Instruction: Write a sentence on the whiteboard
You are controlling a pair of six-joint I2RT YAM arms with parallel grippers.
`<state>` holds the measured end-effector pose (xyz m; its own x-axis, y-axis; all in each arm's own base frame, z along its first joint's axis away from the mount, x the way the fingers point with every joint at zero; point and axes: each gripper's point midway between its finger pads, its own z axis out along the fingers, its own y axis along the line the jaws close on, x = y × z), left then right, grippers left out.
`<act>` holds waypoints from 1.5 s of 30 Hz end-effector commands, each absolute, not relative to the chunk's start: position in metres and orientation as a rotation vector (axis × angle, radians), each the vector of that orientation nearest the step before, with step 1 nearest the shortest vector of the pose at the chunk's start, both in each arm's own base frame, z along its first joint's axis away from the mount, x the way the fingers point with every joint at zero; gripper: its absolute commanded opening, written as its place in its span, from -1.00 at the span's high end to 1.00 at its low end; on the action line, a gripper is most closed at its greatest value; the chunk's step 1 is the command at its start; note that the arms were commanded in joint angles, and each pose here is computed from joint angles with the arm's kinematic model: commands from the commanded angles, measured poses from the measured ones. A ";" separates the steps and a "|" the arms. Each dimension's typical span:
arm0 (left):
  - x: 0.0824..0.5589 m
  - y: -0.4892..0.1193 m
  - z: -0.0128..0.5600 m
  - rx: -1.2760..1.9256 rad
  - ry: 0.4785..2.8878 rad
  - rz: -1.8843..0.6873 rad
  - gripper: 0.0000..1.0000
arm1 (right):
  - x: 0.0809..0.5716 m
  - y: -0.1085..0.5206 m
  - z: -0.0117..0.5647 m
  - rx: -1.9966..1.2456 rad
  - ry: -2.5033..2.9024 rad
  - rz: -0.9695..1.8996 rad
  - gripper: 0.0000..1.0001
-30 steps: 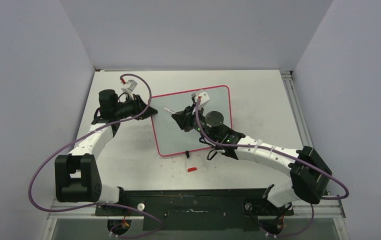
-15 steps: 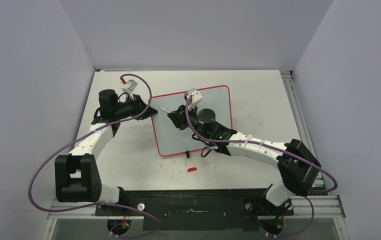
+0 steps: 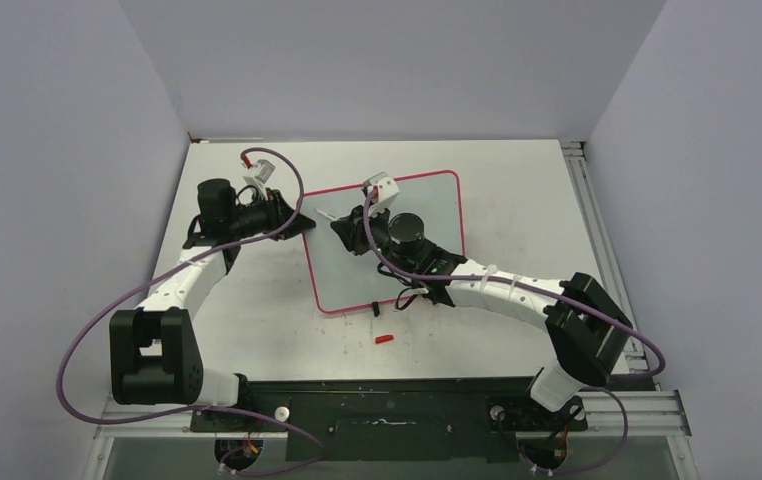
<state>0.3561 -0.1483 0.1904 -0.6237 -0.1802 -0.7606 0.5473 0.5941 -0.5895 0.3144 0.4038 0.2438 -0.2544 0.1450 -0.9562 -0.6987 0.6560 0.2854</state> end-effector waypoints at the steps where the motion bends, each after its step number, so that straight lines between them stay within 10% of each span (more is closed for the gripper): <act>1: 0.359 -0.154 0.197 0.348 1.956 -1.087 0.62 | 0.328 0.406 0.262 -0.413 1.586 0.833 0.89; 45: 0.358 -0.153 0.204 0.355 1.939 -1.073 0.65 | 0.292 0.384 0.204 -0.489 1.752 0.781 0.89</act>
